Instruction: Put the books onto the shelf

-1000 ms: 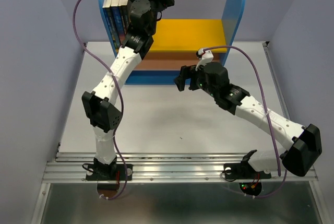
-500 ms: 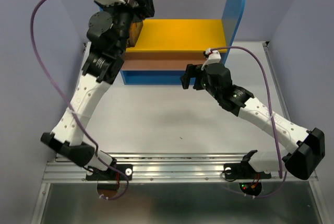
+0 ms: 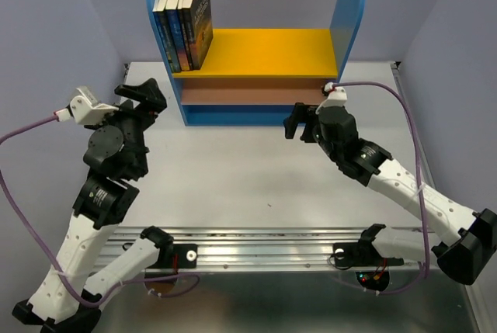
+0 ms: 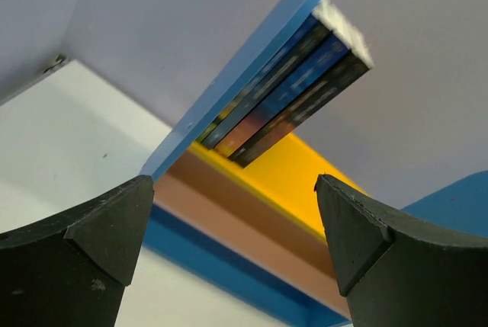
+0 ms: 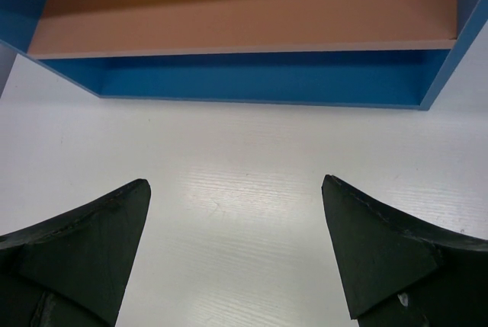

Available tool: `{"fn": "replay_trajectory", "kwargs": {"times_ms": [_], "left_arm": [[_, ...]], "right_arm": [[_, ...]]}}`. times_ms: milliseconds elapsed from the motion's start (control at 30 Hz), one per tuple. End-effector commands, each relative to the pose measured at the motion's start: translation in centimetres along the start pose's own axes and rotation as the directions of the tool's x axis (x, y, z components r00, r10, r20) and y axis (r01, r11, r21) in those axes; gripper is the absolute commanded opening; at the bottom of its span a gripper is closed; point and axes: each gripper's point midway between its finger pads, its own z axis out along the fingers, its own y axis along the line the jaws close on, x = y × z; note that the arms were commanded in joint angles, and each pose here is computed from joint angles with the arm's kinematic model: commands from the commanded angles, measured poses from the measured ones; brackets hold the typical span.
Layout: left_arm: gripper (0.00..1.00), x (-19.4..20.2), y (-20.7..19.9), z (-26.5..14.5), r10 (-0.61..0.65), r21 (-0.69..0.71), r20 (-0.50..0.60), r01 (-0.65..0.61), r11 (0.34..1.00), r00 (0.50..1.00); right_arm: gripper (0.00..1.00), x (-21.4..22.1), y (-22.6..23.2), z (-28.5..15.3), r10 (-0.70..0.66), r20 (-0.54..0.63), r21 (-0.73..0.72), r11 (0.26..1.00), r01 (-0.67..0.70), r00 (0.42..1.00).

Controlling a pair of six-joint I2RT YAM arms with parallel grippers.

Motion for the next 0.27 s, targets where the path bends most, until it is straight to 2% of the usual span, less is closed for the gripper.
{"fn": "replay_trajectory", "kwargs": {"times_ms": [0,233], "left_arm": [[0.99,4.0,5.0,-0.1,0.017,-0.21,-0.065,-0.03,0.977,0.998],[0.99,4.0,6.0,-0.6,0.01,-0.23,-0.056,-0.022,0.973,0.998]], "right_arm": [[1.0,-0.8,-0.7,-1.3,0.054,0.048,0.014,0.998,-0.055,0.997],[1.0,0.3,-1.4,-1.7,0.091,0.022,0.035,0.995,-0.092,0.996]]}}
